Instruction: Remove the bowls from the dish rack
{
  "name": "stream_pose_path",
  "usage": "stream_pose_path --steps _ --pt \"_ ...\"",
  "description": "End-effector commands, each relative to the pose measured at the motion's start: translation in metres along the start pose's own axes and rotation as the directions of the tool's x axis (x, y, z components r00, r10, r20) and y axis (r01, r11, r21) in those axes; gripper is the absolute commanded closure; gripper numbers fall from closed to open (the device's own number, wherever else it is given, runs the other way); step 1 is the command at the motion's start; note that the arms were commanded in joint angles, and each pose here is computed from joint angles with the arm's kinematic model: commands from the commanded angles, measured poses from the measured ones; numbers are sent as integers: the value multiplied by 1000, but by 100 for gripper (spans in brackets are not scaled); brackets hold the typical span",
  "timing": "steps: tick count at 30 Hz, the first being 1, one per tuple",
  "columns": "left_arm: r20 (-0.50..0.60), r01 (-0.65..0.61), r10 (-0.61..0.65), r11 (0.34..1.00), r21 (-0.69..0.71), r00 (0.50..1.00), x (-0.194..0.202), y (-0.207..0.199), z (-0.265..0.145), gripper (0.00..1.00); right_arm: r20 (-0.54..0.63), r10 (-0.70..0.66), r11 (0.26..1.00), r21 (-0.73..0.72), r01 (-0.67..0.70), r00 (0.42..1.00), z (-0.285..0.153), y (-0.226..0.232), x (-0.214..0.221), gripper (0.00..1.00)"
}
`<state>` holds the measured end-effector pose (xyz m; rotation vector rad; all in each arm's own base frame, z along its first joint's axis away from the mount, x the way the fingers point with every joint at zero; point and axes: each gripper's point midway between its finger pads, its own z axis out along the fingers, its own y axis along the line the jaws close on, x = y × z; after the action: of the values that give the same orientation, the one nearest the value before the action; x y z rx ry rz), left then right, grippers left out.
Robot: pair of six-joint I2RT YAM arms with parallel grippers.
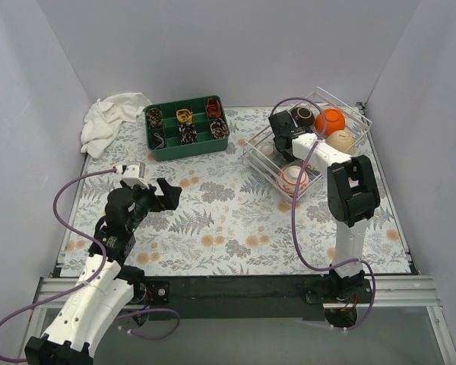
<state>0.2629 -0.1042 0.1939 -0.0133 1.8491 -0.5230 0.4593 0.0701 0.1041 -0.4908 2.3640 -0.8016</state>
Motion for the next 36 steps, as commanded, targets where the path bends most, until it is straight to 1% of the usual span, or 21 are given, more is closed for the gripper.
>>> stream_pose_path --steps 1,8,9,13,16,18,21,36 --pt "18 -18 19 1000 -3 1000 -5 0 -2 2 68 85 995 -53 -82 994 -17 -11 -20 50" --pt "23 -17 17 1000 -2 1000 -7 -1 -3 2 118 130 990 -63 -123 985 -33 -27 -32 53" --pt "24 -17 17 1000 -4 1000 -6 0 -3 2 125 138 989 -68 -130 983 -35 -29 -34 56" --pt "25 -17 18 1000 -3 1000 -7 0 -3 2 157 175 982 -98 -161 972 -41 -35 -43 59" --pt "26 -19 19 1000 -5 999 -7 0 -3 2 154 185 980 -109 -169 971 -38 -36 -42 60" --pt "26 -17 18 1000 -6 1000 -7 0 -4 2 150 205 976 -112 -189 967 -37 -38 -40 63" --pt "28 -17 18 1000 -6 999 -8 0 -4 2 159 225 970 -134 -205 961 -40 -38 -40 64" --pt "25 -18 18 1000 3 1000 -8 -2 -3 2 217 313 947 -144 -287 925 -59 -60 -44 71"
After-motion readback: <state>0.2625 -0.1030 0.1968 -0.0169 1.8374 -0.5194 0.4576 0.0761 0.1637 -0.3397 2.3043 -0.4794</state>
